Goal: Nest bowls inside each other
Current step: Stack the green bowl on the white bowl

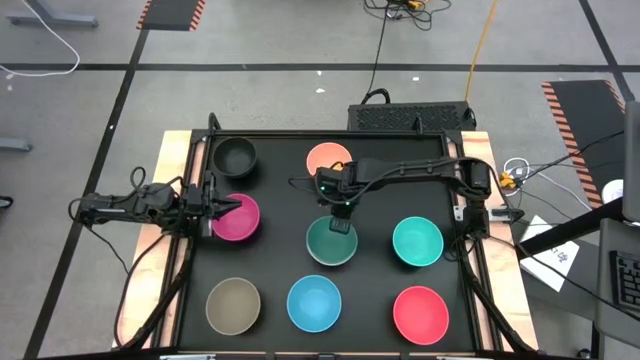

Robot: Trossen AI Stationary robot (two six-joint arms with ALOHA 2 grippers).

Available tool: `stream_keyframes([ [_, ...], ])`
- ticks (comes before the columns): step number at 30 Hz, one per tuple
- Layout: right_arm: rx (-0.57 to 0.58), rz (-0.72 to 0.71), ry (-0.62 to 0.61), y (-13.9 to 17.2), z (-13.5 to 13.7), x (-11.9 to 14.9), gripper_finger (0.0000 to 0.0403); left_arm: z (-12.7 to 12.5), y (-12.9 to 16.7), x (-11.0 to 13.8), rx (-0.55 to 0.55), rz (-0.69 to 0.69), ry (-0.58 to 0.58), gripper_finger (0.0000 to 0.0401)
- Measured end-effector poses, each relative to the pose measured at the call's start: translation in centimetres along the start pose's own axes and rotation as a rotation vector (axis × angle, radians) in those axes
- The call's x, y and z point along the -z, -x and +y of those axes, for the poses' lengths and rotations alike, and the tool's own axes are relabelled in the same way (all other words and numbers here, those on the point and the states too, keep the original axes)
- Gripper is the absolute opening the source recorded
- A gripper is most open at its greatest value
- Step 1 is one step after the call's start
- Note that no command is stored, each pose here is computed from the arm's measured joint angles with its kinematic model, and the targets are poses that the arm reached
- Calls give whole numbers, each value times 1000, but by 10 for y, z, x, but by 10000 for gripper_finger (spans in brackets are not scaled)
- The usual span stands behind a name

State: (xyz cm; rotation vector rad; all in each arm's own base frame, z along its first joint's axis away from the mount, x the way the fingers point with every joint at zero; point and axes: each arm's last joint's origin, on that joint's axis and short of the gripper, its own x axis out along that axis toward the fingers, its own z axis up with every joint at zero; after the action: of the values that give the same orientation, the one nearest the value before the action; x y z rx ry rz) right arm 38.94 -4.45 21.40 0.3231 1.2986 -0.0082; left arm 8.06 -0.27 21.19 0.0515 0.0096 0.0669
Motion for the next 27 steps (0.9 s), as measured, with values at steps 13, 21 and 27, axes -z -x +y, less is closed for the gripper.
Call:
stream_keyframes([
  [13,5,9,7,-14,-2,-3,0,0,0,0,1,4,0,31],
  [21,75,9,45,-16,7,-1,0,0,0,1,1,6,1,31],
  [27,115,-4,80,-18,20,0,0,0,0,1,1,6,3,31],
])
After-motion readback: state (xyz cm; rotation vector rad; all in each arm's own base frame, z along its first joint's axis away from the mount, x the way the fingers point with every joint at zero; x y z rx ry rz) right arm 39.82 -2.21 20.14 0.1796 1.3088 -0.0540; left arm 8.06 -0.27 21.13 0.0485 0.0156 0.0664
